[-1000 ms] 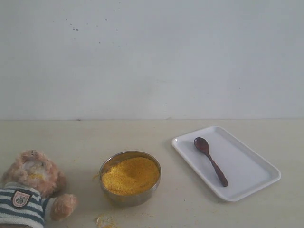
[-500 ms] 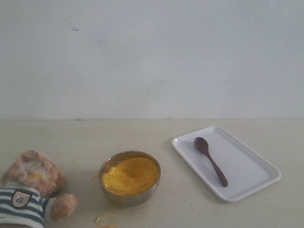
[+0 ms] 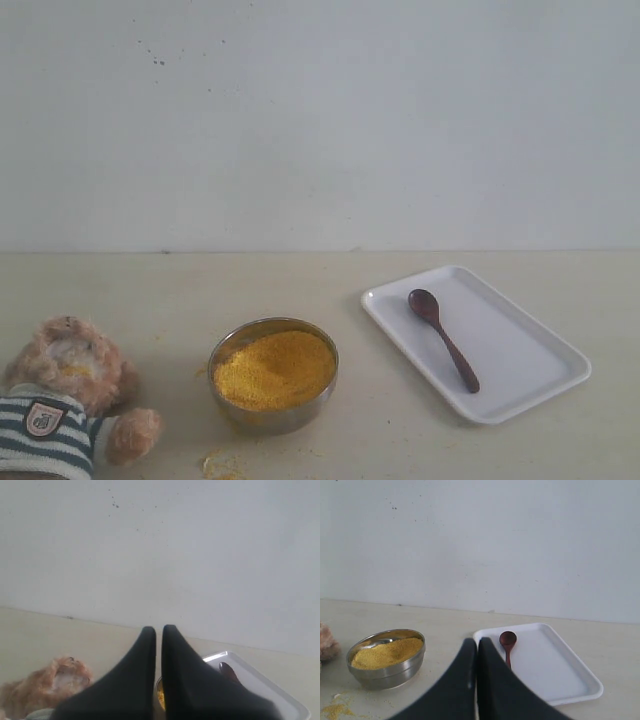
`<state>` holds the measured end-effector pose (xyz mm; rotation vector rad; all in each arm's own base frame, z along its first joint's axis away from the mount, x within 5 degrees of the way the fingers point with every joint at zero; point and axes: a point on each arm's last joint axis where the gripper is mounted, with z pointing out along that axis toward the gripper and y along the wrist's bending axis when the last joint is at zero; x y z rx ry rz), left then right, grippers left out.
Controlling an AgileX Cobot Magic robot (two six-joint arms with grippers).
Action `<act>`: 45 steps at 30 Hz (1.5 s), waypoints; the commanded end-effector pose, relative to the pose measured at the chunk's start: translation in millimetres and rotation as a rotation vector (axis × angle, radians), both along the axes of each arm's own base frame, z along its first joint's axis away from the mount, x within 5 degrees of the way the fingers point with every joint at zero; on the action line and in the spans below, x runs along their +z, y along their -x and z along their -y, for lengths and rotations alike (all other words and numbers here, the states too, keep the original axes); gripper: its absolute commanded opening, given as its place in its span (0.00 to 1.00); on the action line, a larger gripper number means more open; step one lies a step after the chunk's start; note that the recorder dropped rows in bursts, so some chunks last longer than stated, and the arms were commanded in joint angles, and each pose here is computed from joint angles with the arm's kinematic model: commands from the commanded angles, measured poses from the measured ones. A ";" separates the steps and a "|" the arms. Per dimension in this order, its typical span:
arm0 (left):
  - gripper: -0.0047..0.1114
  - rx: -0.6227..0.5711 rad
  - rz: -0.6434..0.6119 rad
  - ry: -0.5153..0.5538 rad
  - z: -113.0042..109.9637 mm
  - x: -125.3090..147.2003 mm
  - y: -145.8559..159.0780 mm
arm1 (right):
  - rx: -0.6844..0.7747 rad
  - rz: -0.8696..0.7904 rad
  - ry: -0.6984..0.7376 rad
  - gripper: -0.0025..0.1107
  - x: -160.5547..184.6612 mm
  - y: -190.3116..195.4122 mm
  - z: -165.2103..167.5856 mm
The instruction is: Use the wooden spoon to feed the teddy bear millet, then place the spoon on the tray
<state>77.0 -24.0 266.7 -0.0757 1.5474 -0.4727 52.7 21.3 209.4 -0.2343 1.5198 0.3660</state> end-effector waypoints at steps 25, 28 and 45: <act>0.07 0.002 0.060 -0.012 -1.2 -52.6 23.7 | -0.001 0.014 -0.003 0.02 1.2 0.5 0.3; 0.07 0.002 0.060 -0.009 -1.1 -52.6 23.8 | -0.001 0.014 -0.003 0.02 1.2 0.5 0.3; 0.07 -0.027 0.003 0.013 1.3 -44.1 26.7 | -0.001 0.014 -0.003 0.02 1.2 0.5 0.3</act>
